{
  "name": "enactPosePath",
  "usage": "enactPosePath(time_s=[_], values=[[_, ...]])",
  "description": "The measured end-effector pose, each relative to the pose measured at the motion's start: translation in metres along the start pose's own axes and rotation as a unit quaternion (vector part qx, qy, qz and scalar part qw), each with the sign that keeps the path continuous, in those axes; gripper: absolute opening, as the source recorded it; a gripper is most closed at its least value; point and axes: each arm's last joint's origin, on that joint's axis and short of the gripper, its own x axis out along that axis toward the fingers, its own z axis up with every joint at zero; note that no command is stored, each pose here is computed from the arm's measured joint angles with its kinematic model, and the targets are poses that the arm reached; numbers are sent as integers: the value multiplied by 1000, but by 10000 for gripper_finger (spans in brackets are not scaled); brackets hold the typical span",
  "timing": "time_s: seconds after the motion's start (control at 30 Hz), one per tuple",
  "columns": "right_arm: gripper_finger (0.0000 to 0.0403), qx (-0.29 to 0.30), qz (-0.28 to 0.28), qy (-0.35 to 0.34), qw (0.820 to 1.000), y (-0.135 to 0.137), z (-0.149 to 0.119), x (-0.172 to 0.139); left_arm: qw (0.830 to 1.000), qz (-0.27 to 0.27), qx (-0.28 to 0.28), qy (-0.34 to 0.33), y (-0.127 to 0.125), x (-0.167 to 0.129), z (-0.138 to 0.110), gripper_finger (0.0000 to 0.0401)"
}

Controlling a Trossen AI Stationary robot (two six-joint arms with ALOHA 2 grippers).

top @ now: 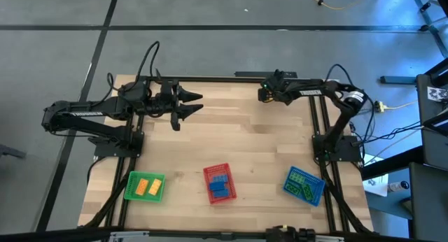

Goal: Sort & place blocks by color
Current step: Put the yellow game piece into the green bin

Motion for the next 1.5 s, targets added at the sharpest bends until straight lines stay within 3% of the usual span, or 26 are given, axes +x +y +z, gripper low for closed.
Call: enactPosePath(time_s=[0.37,0.53,0.63,0.77,0.93,1.1,1.23,1.5], values=[[241,30,-7,10,999,2,-5,11,1000,-2,-1,-10,0,0,2,184],[182,19,4,23,1000,2,-5,10,1000,-5,-2,-10,-1,0,2,184],[142,-18,27,35,999,2,-3,5,1000,-16,-2,-7,-1,0,2,184],[144,-102,82,60,990,0,-3,-20,1000,-16,-2,-7,-1,0,2,184],[144,-174,192,8,966,-2,-1,-75,1000,-17,-2,-6,-1,0,2,184],[144,-166,356,-78,916,-2,-14,-138,1000,-17,0,-6,-1,0,2,184],[144,-160,482,-128,852,4,-29,-181,1000,-16,3,-6,-1,0,2,184],[144,-168,615,-213,740,26,-42,-245,1000,-13,4,-3,-1,0,1,184]])
